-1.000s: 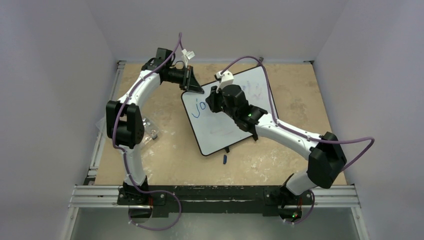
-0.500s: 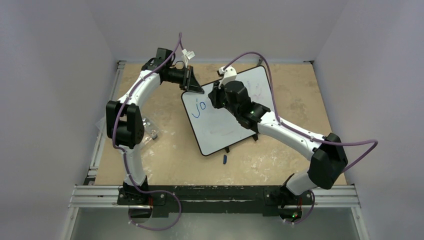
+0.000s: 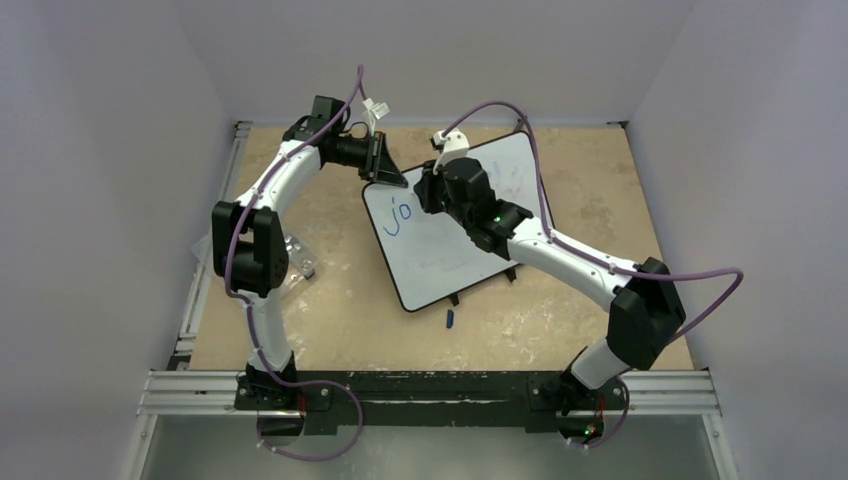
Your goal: Write a sentence on the whiteboard
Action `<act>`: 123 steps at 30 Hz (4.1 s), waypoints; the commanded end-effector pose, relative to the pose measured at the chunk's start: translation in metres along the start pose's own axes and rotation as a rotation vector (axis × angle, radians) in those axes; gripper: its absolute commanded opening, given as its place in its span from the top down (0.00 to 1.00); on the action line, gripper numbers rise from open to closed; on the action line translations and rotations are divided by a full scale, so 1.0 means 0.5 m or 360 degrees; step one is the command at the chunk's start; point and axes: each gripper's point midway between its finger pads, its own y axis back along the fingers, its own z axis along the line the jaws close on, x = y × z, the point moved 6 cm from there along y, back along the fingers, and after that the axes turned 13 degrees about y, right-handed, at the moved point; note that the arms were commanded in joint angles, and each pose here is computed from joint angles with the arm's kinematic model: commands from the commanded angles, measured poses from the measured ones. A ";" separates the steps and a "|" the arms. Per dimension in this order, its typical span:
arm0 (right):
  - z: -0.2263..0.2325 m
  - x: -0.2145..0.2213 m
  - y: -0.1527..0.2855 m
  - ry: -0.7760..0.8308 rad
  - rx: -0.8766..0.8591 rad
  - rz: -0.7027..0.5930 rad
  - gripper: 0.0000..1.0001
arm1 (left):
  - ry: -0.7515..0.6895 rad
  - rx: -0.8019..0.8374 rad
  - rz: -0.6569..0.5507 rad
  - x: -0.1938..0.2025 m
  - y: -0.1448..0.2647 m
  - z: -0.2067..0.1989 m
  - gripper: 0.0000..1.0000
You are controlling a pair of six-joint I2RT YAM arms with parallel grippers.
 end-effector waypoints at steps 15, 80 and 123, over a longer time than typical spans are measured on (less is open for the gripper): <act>0.002 0.038 0.017 -0.0080 -0.0044 0.0039 1.00 | -0.0158 0.0132 -0.0013 -0.004 0.017 -0.081 1.00; -0.051 0.058 0.012 -0.0132 0.0003 0.0130 1.00 | -0.0147 0.0065 -0.0048 -0.007 0.018 -0.085 1.00; -0.019 0.120 0.044 -0.0174 -0.0249 0.0190 1.00 | -0.0178 0.0095 -0.0040 -0.004 0.022 -0.094 1.00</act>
